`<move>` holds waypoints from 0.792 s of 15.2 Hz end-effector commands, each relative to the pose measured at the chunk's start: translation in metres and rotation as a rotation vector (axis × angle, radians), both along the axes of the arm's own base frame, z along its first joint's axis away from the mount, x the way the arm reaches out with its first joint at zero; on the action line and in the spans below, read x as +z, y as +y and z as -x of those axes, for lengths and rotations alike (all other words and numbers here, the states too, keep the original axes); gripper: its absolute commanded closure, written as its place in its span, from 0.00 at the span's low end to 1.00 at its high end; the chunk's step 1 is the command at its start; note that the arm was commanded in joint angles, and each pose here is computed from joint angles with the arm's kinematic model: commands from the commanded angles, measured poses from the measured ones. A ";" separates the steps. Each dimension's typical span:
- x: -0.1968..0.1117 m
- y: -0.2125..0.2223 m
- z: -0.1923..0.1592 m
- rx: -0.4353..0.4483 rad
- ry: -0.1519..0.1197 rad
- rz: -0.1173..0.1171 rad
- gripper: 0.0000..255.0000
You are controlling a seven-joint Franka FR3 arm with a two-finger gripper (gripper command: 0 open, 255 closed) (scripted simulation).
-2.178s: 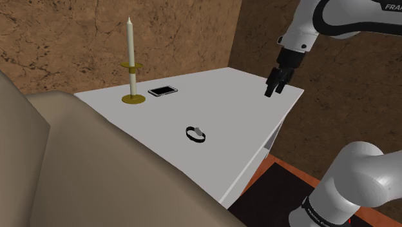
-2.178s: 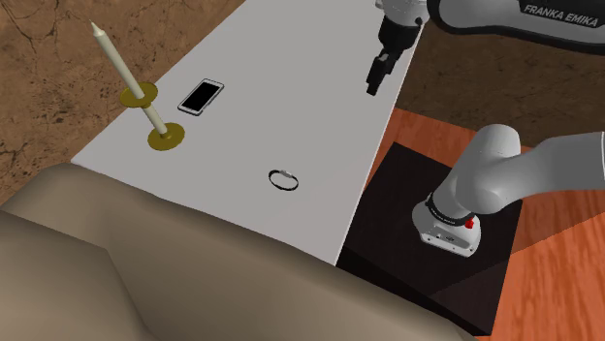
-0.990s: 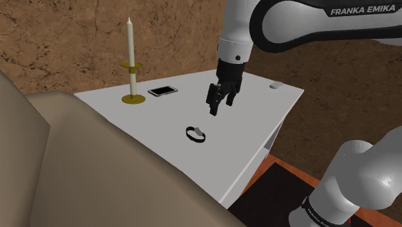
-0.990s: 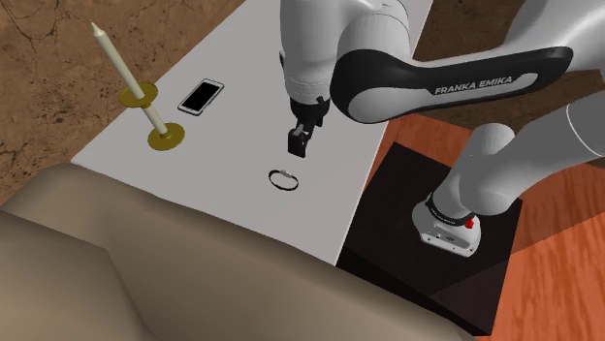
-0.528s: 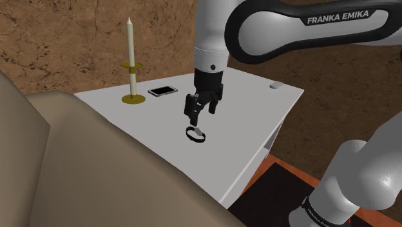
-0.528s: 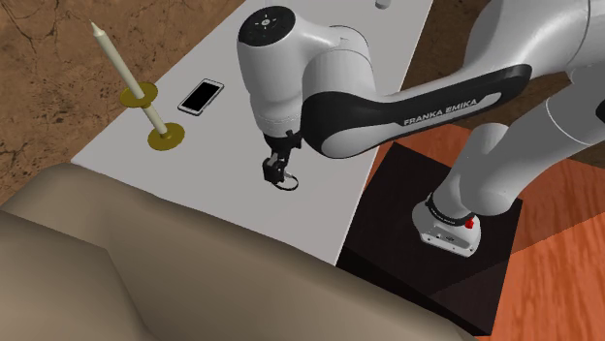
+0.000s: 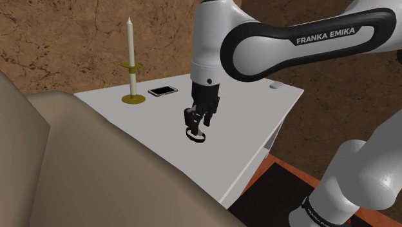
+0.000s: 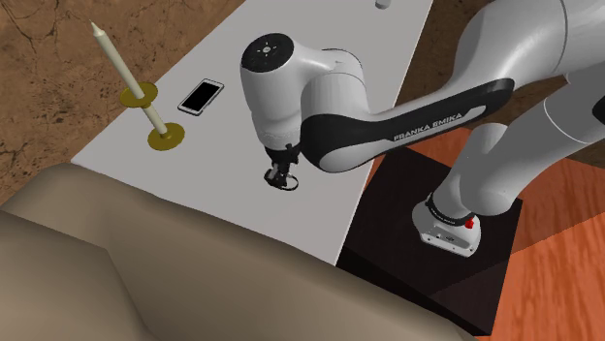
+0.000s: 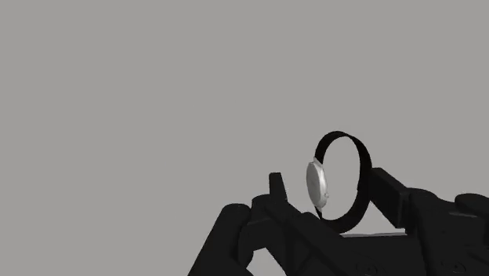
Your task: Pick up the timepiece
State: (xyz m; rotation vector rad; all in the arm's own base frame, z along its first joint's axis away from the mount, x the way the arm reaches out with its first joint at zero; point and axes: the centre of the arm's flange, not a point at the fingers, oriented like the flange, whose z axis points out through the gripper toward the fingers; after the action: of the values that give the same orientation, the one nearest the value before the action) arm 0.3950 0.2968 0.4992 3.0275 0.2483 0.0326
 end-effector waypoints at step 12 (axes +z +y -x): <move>0.016 0.000 0.001 0.000 0.000 0.000 1.00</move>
State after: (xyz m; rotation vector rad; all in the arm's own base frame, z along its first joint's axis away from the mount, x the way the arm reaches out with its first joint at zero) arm 0.3944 0.2966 0.5098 3.0278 0.2482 0.0336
